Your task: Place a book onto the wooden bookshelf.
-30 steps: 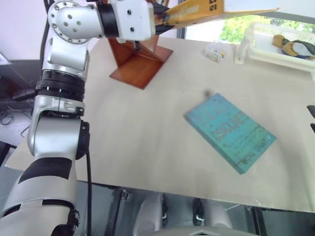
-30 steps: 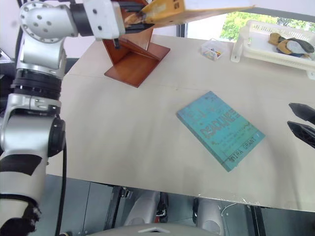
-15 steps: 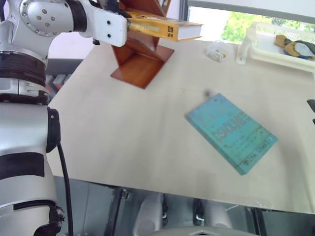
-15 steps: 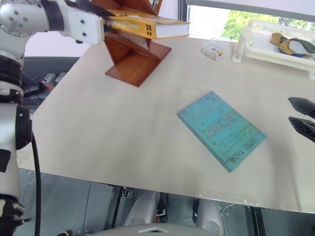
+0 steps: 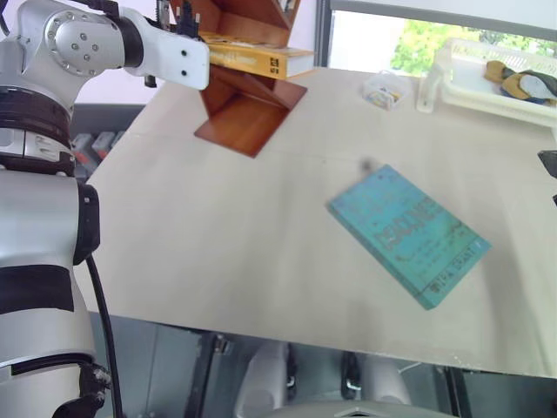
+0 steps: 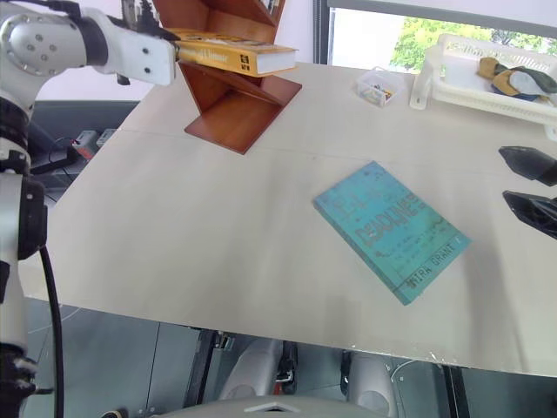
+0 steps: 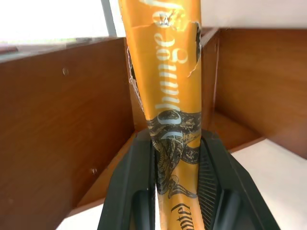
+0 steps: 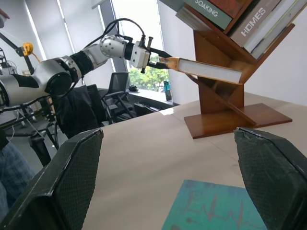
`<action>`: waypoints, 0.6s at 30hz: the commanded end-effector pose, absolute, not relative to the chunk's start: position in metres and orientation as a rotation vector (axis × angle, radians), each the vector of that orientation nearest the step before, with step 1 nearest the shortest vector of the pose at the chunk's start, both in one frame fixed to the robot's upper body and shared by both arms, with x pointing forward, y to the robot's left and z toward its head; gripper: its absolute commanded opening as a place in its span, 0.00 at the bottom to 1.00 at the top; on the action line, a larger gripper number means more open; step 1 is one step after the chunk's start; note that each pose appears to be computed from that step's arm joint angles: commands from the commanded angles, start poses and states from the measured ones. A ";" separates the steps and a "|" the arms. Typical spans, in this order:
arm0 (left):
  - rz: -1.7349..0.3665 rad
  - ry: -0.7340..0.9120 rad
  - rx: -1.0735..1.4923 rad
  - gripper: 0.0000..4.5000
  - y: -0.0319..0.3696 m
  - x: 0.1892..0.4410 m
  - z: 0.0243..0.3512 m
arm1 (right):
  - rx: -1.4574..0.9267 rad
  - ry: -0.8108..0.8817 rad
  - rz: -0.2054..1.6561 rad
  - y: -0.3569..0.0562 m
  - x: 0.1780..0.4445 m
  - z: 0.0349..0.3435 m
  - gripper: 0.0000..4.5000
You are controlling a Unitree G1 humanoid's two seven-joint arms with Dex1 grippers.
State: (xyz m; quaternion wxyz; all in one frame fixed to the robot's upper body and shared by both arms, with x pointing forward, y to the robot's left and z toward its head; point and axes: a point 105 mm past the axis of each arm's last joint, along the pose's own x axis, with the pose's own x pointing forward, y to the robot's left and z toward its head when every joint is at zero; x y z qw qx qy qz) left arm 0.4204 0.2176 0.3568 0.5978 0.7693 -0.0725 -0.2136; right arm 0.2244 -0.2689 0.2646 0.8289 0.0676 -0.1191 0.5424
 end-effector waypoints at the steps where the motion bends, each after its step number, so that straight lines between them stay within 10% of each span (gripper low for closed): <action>1: -0.392 -0.209 1.794 0.23 0.224 0.417 0.381 | 0.097 -0.280 1.166 -0.264 0.222 0.272 1.00; 13: -0.342 -0.192 1.765 0.23 0.227 0.424 0.380 | 0.085 -0.283 1.150 -0.263 0.223 0.270 1.00; 18: -0.285 -0.132 1.792 0.72 0.238 0.428 0.380 | 0.081 -0.284 1.141 -0.263 0.221 0.271 1.00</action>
